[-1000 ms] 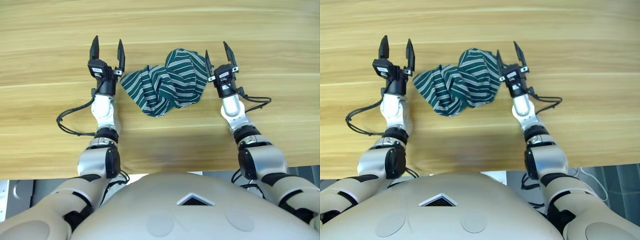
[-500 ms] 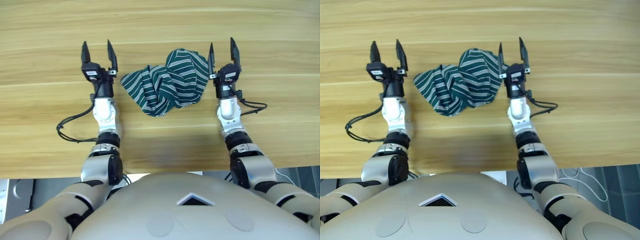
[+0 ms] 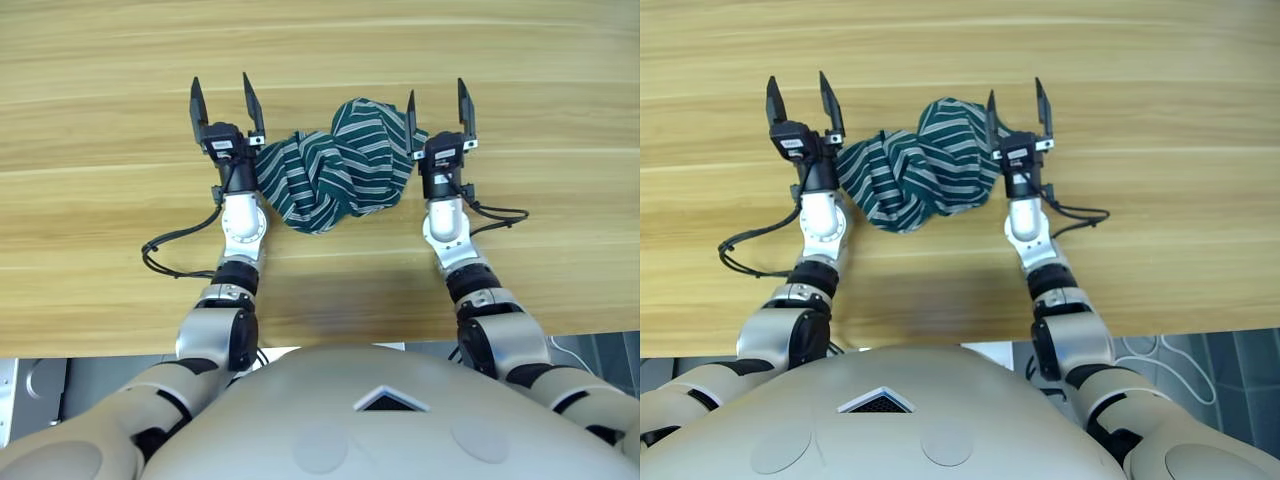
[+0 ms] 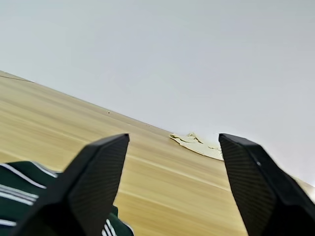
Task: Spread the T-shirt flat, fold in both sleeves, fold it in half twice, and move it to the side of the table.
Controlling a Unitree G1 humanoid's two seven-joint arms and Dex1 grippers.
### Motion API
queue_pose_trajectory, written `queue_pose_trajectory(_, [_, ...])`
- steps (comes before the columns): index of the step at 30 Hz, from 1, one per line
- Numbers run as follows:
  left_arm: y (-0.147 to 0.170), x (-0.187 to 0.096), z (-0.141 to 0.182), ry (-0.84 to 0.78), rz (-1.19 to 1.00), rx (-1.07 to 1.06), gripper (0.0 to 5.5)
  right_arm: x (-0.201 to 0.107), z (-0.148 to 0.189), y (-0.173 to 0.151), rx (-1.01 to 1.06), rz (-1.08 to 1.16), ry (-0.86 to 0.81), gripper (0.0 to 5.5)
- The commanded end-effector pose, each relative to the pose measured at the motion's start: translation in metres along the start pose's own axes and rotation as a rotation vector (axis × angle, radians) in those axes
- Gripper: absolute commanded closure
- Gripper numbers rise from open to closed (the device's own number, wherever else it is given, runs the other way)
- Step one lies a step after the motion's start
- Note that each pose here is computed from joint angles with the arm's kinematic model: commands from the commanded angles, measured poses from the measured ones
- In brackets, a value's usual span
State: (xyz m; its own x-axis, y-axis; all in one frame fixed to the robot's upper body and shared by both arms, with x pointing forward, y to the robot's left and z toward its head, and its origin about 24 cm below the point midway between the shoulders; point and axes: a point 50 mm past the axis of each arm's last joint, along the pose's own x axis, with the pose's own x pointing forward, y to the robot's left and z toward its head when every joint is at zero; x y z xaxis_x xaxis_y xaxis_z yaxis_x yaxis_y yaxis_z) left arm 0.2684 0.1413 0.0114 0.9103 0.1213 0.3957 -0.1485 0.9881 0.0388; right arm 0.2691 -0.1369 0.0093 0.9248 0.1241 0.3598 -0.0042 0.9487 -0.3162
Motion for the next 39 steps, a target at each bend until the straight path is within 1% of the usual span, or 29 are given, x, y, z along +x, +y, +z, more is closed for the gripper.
queue_pose_trajectory(1, [0.001,-0.024,-0.012,0.081,-0.033,0.029,1.93,-0.015,-0.01,0.004,-0.003,-0.009,0.073,2.16])
queue_pose_trajectory(10, [-0.007,-0.024,-0.01,0.07,-0.085,0.019,1.93,-0.017,-0.007,0.002,-0.021,-0.015,0.049,2.16])
queue_pose_trajectory(11, [-0.007,-0.023,-0.01,0.07,-0.086,0.019,1.93,-0.017,-0.007,0.002,-0.02,-0.014,0.046,2.36])
queue_pose_trajectory(14, [-0.01,-0.017,-0.002,0.021,-0.152,-0.02,1.93,-0.015,-0.005,-0.001,-0.033,-0.023,0.035,2.36])
queue_pose_trajectory(17, [0.011,-0.02,0.021,-0.074,-0.321,-0.07,1.93,-0.022,0.004,-0.019,-0.136,0.051,-0.022,2.36])
queue_pose_trajectory(18, [0.023,-0.028,0.033,-0.1,-0.43,-0.053,1.93,-0.03,0.006,-0.026,-0.196,0.125,-0.027,2.36])
queue_pose_trajectory(19, [0.036,-0.043,0.047,-0.108,-0.575,-0.019,1.93,-0.041,0.008,-0.033,-0.272,0.226,-0.027,2.36])
queue_pose_trajectory(21, [0.051,-0.07,0.074,-0.074,-0.822,0.027,1.93,-0.059,0.014,-0.045,-0.396,0.421,-0.019,2.36])
queue_pose_trajectory(22, [0.054,-0.081,0.083,-0.047,-0.929,0.083,1.93,-0.066,0.019,-0.049,-0.443,0.516,-0.021,2.36])
queue_pose_trajectory(24, [0.057,-0.097,0.09,0.017,-1.106,0.208,1.93,-0.076,0.028,-0.054,-0.511,0.68,-0.013,2.36])
queue_pose_trajectory(27, [0.062,-0.105,0.089,0.118,-1.253,0.367,1.93,-0.079,0.032,-0.065,-0.615,0.848,0.031,2.36])
queue_pose_trajectory(31, [0.054,-0.114,0.071,0.194,-1.368,0.552,1.93,-0.087,0.016,-0.07,-0.754,1.028,0.141,2.36])
queue_pose_trajectory(33, [0.045,-0.114,0.056,0.199,-1.389,0.636,1.93,-0.089,0.007,-0.068,-0.786,1.089,0.17,2.36])
queue_pose_trajectory(35, [0.036,-0.109,0.043,0.184,-1.384,0.717,1.93,-0.084,0.0,-0.065,-0.814,1.109,0.175,2.36])
queue_pose_trajectory(39, [0.031,-0.101,0.025,0.167,-1.375,0.874,1.93,-0.078,-0.012,-0.057,-0.828,1.125,0.17,2.36])
